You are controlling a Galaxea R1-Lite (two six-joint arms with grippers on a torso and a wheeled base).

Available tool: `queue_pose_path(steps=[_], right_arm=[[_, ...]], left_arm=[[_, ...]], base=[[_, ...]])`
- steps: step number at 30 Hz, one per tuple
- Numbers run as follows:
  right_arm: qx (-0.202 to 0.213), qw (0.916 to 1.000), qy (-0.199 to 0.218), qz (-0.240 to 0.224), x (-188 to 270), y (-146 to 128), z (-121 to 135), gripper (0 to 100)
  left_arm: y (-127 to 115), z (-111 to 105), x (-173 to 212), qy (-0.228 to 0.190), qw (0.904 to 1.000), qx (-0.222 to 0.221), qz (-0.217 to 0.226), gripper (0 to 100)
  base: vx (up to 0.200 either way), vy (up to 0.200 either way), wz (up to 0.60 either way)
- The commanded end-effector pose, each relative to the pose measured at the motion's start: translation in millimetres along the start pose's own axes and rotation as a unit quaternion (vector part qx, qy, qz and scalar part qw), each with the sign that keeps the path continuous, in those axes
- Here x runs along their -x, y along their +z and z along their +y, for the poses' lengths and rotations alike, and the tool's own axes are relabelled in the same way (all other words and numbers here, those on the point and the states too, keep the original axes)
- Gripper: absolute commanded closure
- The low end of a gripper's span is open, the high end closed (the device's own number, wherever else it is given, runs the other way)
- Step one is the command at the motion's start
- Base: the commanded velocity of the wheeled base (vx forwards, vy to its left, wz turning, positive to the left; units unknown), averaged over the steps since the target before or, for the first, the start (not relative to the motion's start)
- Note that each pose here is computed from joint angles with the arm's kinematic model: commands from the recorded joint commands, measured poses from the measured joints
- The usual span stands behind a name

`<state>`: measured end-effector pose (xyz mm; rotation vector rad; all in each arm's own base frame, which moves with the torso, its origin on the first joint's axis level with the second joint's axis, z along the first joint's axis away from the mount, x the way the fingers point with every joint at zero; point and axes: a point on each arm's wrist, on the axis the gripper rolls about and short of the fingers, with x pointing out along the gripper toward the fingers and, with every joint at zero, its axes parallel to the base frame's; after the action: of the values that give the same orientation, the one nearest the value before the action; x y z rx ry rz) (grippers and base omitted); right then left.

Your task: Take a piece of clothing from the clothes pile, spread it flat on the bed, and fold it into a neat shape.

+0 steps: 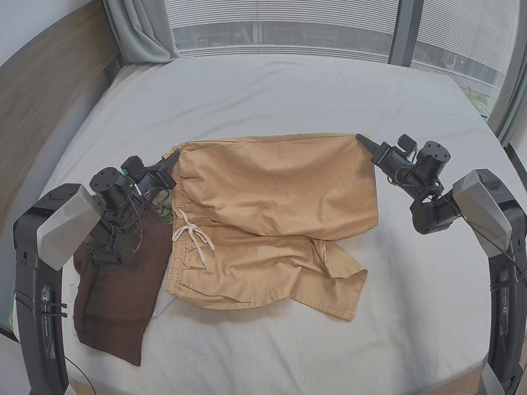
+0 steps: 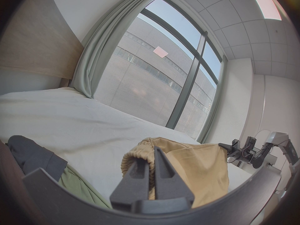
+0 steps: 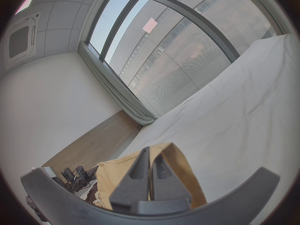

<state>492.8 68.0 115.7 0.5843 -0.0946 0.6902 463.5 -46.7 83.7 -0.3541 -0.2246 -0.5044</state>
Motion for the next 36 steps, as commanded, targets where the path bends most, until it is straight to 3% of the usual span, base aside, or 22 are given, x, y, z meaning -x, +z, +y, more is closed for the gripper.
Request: queue_pose_path(steps=[1, 11, 12, 13, 21, 29, 36], right_arm=[[0.003, 1.0000, 0.003, -0.004, -7, 1, -4, 100], [0.004, 1.0000, 0.005, -0.006, -16, 1, -11, 100], [0.004, 1.0000, 0.005, -0.006, -16, 0, -11, 100], [0.003, 1.0000, 0.004, -0.006, -17, -1, -13, 0], [0.001, 1.0000, -0.007, 0.002, -13, -9, -18, 0], [0.014, 0.9995, -0.014, 0.023, 9, -4, 12, 0], [0.056, 0.9966, -0.020, 0.058, 51, -14, 48, 0]], left_arm=[[-3, 2, -3, -0.001, 0.9999, 0.010, -0.005, 100], [-8, 7, -6, 0.001, 0.9998, 0.019, -0.008, 100], [-8, 7, -6, 0.001, 0.9998, 0.019, -0.008, 0], [-10, 9, -7, 0.000, 0.9998, 0.019, -0.010, 0], [-18, 1, -10, -0.006, 0.9982, 0.060, -0.001, 0], [-19, -2, 0, 0.003, 0.9979, 0.062, 0.016, 0], [5, -27, 41, 0.020, 0.9946, 0.076, 0.067, 0]], base=[[0.000, 0.000, 0.00], [0.000, 0.000, 0.00], [0.000, 0.000, 0.00], [0.000, 0.000, 0.00], [0.000, 0.000, 0.00], [0.000, 0.000, 0.00], [0.000, 0.000, 0.00]])
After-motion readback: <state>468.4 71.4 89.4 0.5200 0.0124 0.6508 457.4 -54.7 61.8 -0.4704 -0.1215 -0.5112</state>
